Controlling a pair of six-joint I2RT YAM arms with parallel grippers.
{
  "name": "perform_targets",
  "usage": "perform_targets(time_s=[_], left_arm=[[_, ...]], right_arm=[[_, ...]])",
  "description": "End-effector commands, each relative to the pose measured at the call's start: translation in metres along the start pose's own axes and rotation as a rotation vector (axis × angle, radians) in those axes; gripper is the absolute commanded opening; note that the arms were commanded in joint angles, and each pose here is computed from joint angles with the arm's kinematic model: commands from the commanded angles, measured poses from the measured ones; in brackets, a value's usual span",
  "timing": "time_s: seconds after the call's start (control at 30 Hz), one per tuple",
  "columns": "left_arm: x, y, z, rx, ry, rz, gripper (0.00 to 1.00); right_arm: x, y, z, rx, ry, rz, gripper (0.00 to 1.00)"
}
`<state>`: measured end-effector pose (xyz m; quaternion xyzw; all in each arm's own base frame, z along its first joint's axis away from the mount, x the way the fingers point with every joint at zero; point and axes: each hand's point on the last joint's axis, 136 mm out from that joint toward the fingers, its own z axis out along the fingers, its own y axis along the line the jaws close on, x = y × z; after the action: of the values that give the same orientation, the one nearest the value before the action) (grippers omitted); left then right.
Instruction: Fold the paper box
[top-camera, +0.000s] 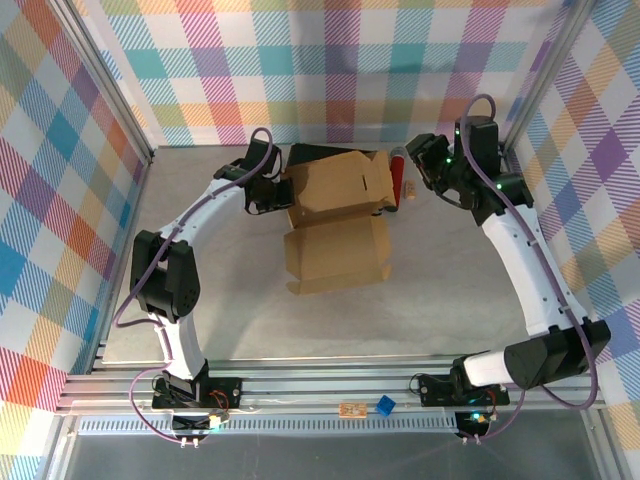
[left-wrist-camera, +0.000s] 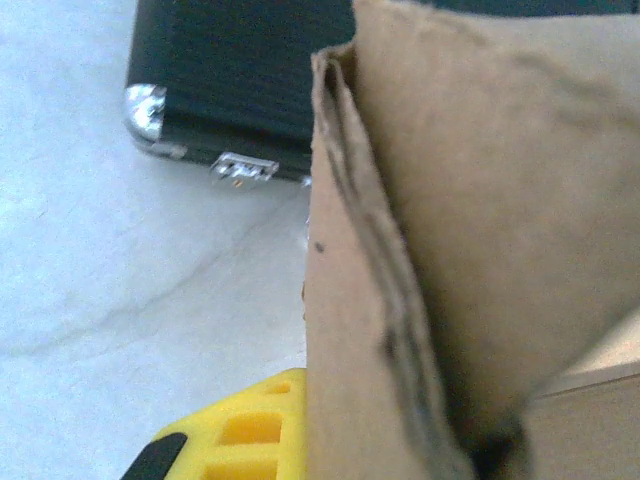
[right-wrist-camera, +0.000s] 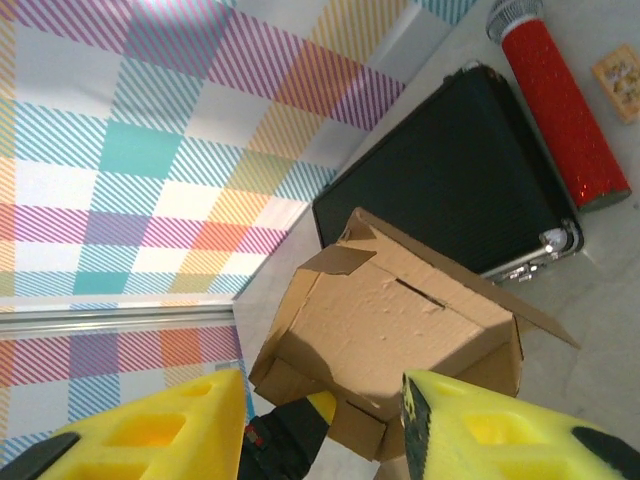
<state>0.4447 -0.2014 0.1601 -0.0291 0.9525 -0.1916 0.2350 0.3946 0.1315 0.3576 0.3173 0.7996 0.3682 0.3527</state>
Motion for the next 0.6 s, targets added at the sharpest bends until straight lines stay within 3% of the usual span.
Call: perform_targets(time_s=[0.0, 0.27, 0.57], left_arm=[[0.006, -0.001, -0.03, -0.041, -0.014, 0.011, 0.0], [0.019, -0.012, -0.039, -0.106, -0.023, 0.107, 0.0], [0.017, -0.022, -0.047, -0.122, -0.069, 0.174, 0.0]], right_arm=[[0.011, 0.005, 0.013, 0.004, 0.077, 0.07, 0.42], [0.036, 0.015, 0.055, 0.082, 0.178, 0.09, 0.39], [0.033, 0.004, 0.083, 0.175, 0.187, 0.029, 0.4]])
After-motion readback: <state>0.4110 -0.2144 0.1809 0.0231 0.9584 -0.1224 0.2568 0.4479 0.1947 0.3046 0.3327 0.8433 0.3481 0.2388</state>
